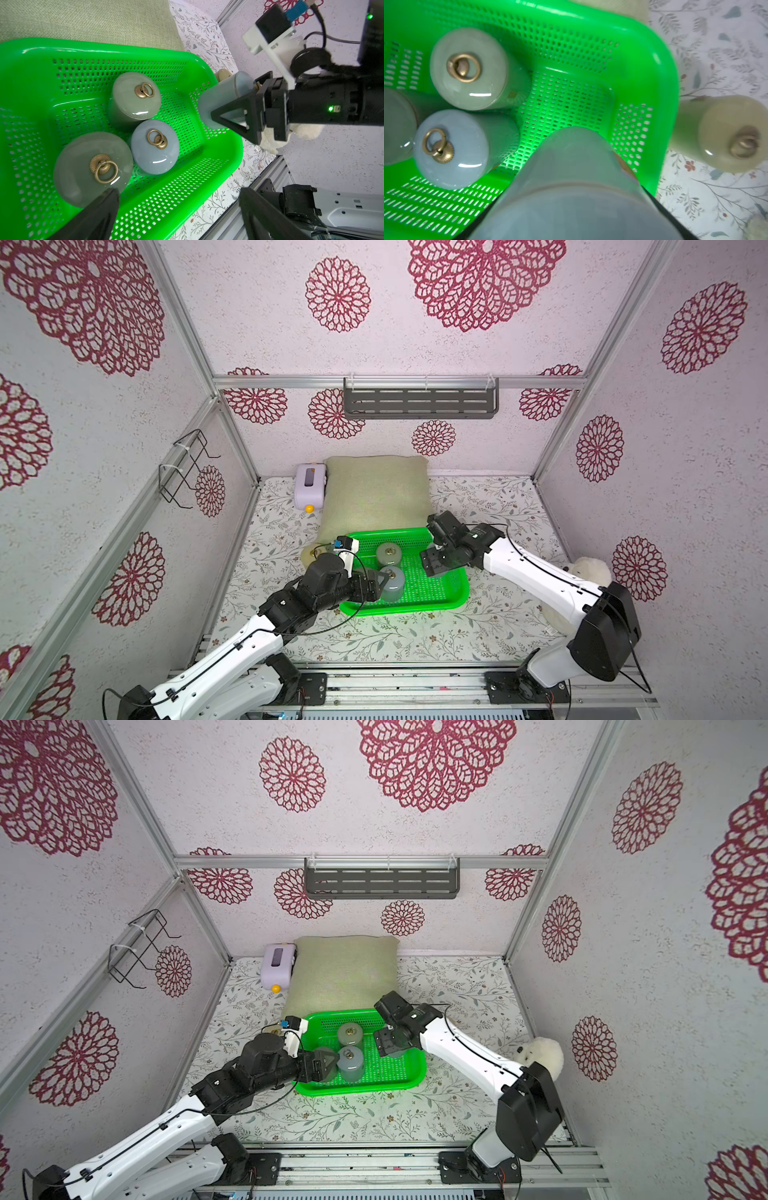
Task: Take the tea canister out of the basket
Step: Place the tea canister at the center of the board.
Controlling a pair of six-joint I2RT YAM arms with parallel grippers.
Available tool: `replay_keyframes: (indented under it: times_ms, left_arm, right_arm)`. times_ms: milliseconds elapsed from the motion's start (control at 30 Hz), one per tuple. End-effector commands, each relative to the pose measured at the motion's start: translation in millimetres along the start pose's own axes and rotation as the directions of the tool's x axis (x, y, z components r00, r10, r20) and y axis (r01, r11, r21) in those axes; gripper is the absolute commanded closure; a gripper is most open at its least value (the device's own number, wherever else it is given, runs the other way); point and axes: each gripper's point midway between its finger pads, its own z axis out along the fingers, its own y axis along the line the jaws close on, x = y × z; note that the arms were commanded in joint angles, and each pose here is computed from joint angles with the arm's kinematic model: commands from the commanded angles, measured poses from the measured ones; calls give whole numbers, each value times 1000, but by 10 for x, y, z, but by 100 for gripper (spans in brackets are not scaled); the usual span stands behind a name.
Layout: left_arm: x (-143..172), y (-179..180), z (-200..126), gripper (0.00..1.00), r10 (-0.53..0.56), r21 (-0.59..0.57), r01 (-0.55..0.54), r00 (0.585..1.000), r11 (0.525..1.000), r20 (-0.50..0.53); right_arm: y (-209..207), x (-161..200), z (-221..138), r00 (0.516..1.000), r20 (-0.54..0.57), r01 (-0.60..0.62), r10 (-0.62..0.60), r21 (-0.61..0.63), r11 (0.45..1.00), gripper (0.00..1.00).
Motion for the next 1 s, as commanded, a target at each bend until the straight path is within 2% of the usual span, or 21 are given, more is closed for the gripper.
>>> replay_keyframes:
  times_ms: [0,167,333,500,700,967]
  left_arm:
    - [-79,-170,-7,3,34,61,-36,999,997,28]
    - [-90,-161,5,3,51,57,-53,998,997,36]
    - [-89,-148,49,3,59,64,-63,997,996,54]
    - [-51,-142,117,3,68,67,-70,997,995,33]
    - [-36,-137,129,3,73,72,-75,997,995,34]
    - [-28,-116,132,3,77,65,-79,996,995,37]
  right_arm:
    - [-319,-309,-480,987,138,-89,84,26,996,31]
    - [-770,-272,-669,978,153,-159,140,122,980,31]
    - [-1116,-96,-645,969,145,-225,200,188,956,30]
    - [-1256,122,-483,952,134,-298,277,178,938,30]
    - [-1274,454,-104,933,63,-360,354,136,923,30]
    - [-1344,765,224,916,17,-400,401,136,906,30]
